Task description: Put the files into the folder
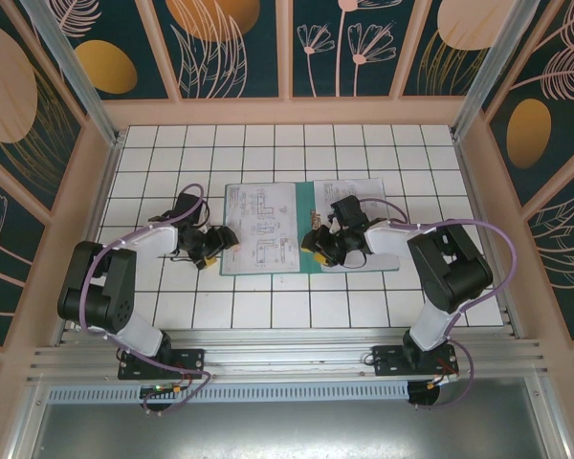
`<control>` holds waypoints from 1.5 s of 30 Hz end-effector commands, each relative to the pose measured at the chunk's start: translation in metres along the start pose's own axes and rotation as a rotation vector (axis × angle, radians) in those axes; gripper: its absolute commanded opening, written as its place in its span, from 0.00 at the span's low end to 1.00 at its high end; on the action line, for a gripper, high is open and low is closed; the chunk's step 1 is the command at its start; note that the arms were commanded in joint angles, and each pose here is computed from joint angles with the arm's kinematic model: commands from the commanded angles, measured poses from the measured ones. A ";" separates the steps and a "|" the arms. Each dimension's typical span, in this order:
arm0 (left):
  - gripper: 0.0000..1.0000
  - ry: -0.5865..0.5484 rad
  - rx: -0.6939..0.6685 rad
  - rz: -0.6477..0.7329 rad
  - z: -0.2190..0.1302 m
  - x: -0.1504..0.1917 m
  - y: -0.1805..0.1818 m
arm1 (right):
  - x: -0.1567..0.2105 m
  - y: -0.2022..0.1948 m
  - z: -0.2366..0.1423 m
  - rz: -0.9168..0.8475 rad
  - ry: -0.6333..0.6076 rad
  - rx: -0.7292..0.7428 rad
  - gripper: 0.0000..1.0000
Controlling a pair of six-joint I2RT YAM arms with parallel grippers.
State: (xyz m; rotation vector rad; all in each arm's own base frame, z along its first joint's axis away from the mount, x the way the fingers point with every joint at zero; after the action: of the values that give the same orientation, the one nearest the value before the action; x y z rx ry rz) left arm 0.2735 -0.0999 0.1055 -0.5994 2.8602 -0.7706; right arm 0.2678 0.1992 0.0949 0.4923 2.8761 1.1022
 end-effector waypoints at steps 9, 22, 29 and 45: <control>0.71 0.076 -0.157 -0.040 -0.011 0.028 0.009 | 0.007 -0.030 0.012 0.071 0.022 0.156 0.50; 0.72 0.152 -0.075 -0.049 0.006 0.051 -0.006 | 0.007 -0.031 0.015 0.076 0.031 0.157 0.49; 0.72 0.091 -0.035 -0.029 -0.001 0.041 -0.020 | 0.008 -0.030 0.016 0.076 0.036 0.152 0.49; 0.44 -0.107 0.144 0.036 -0.036 0.031 -0.046 | 0.006 -0.032 0.019 0.066 0.060 0.150 0.50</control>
State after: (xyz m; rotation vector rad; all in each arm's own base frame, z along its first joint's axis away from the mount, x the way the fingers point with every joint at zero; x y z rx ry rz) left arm 0.2483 -0.1252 0.1469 -0.6053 2.7704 -0.8003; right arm 0.2728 0.2022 0.0945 0.4913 2.8779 1.1063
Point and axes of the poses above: each hand's point on the last joint's axis, 136 mm out from that joint toward the fingers, its own z axis out along the fingers, its own y axis along the line the jaws close on, x = y × z, the point moved 9 cm from there along -z, back along the fingers, and after that the axes turned 2 degrees about z, right-handed, at the moved point
